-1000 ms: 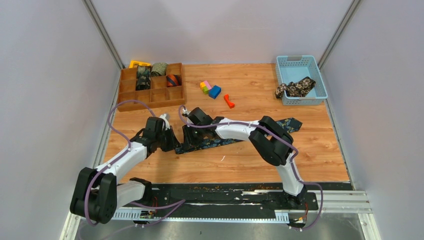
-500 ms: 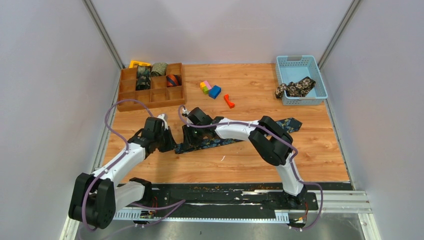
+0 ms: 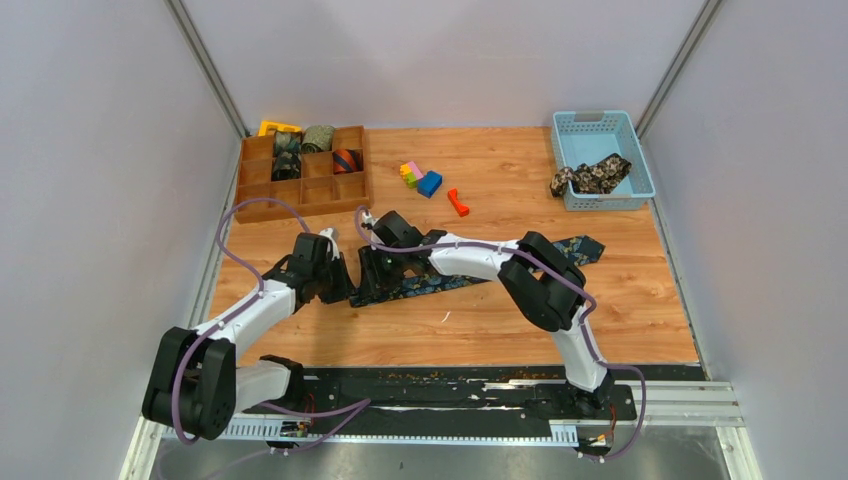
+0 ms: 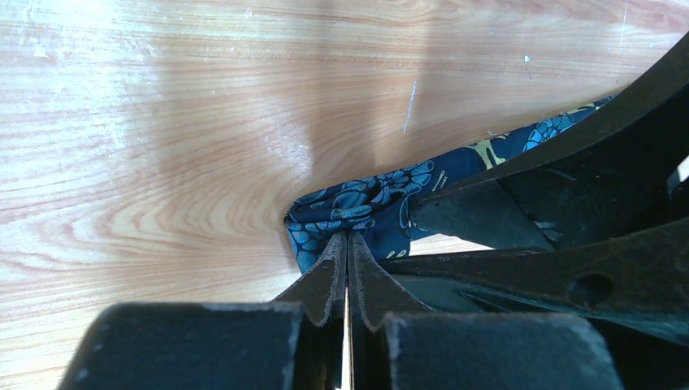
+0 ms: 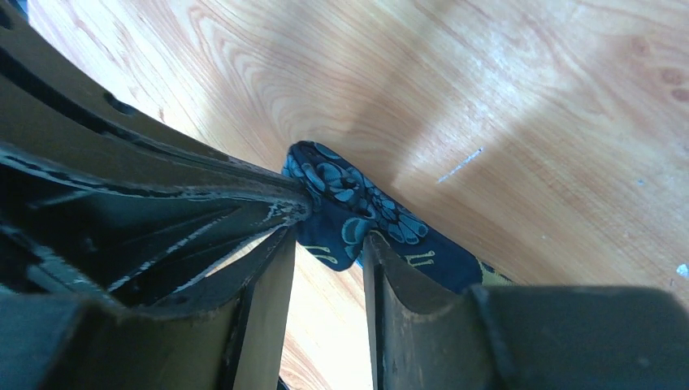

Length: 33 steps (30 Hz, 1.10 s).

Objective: Roll the ties
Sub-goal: Roll the tie at the center of the board.

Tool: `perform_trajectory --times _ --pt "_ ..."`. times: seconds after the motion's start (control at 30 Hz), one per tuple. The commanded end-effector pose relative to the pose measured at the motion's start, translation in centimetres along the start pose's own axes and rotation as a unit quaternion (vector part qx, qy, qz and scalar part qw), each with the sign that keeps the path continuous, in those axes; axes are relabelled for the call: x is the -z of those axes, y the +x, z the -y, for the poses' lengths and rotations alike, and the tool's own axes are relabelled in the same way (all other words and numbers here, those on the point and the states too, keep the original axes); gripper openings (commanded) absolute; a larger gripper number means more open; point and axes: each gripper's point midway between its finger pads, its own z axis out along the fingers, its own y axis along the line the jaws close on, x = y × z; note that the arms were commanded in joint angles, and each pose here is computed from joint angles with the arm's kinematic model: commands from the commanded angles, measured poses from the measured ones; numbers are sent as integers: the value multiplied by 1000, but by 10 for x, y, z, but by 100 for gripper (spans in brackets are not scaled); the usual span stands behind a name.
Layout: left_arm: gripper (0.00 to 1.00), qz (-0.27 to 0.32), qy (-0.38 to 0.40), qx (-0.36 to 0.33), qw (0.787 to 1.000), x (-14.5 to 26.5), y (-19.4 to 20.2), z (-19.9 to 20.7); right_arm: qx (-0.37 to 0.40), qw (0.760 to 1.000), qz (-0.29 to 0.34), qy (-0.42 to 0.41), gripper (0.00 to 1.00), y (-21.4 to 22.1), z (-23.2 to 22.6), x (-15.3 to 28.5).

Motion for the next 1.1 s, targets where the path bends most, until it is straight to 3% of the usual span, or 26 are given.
perform_trajectory --times 0.0,0.5,0.7,0.87,0.93,1.07 --pt "3 1 -1 -15 1000 -2 2 -2 12 999 29 -9 37 -26 -13 5" --pt "6 10 3 -20 1000 3 -4 2 -2 1000 3 16 24 -6 11 -13" --pt "39 46 -14 -25 999 18 -16 -1 -6 1000 -5 22 19 3 18 -16" --pt "90 79 -27 -21 996 26 -22 -6 -9 999 -11 29 17 10 24 -16" --pt "93 83 -31 -11 996 27 -22 -10 -11 999 -10 32 17 12 26 -16" --pt "86 82 -21 26 996 23 -15 -14 -15 999 -12 34 17 17 30 -17"
